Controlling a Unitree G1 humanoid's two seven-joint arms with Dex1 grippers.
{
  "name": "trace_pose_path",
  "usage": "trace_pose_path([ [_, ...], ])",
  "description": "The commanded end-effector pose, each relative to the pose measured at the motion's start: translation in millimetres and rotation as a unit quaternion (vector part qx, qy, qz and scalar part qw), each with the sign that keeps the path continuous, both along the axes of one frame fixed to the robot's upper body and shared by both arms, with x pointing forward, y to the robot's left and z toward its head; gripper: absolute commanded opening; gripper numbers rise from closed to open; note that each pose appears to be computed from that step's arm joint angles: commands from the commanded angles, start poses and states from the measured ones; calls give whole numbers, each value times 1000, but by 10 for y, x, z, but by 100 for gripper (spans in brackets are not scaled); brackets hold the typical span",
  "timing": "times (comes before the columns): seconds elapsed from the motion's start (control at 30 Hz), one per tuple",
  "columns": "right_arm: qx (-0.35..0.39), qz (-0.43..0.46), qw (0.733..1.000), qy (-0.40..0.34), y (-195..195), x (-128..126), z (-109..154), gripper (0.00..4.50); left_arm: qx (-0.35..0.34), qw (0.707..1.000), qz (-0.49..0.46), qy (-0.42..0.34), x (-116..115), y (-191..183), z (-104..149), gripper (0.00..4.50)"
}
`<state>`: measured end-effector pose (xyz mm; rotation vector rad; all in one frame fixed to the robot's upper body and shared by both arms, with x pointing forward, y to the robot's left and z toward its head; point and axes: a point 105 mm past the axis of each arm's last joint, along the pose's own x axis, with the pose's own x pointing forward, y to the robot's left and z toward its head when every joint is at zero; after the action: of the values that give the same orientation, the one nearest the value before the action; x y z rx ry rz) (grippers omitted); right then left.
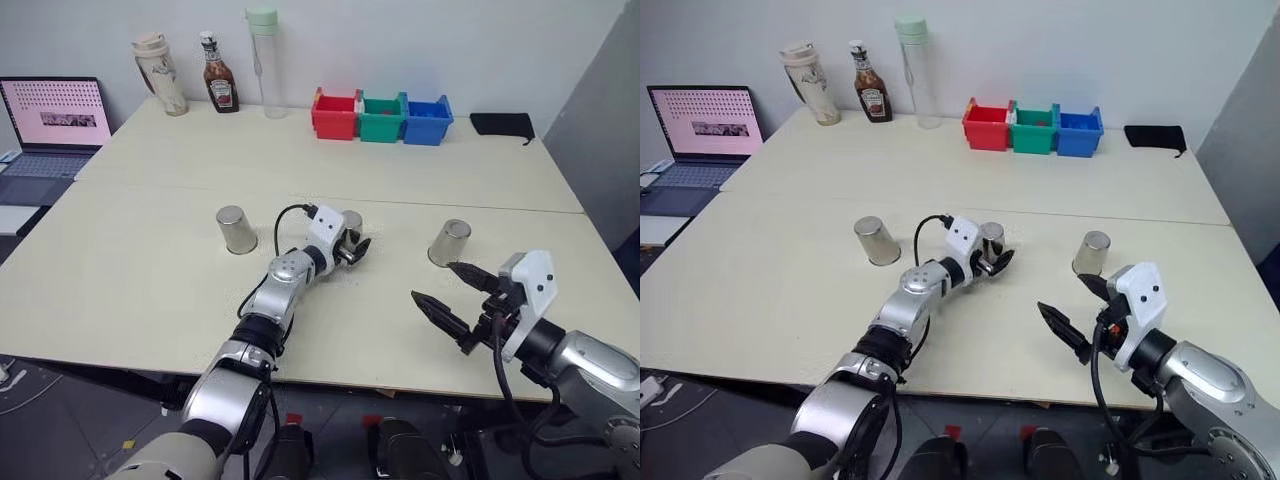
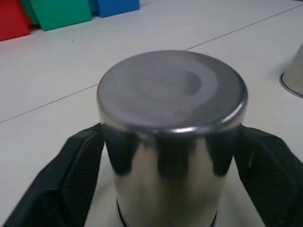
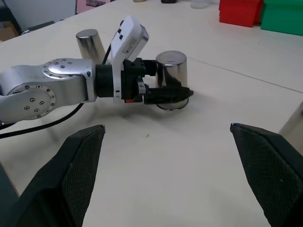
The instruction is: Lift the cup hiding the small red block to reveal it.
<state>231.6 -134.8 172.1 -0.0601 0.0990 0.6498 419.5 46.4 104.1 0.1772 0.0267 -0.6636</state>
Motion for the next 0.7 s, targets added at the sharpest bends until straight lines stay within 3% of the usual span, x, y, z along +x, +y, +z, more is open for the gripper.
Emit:
trace_pose_path([
  [0.03, 10, 1, 999, -33, 33, -67, 142, 450, -14, 999, -7, -28, 31, -38, 169, 303],
  [0.17, 11, 3, 1000, -29, 44, -71, 129, 450, -13, 999, -1, -34, 44, 21, 225, 280],
  [0.3, 9, 7, 1000, -27, 38, -45, 123, 450, -66, 993, 73, -68, 166, 368, 764, 279],
  [0.4, 12, 2, 1000, -25, 26, -6, 111, 450, -58, 987, 128, -79, 216, 599, 885, 279],
  [0.5, 17, 13, 999, -24, 75, -4, 110, 450, -41, 983, 168, -63, 268, 731, 790, 279],
  [0.7, 19, 25, 999, -24, 106, 50, 132, 450, -36, 985, 170, 7, 275, 706, 277, 279],
])
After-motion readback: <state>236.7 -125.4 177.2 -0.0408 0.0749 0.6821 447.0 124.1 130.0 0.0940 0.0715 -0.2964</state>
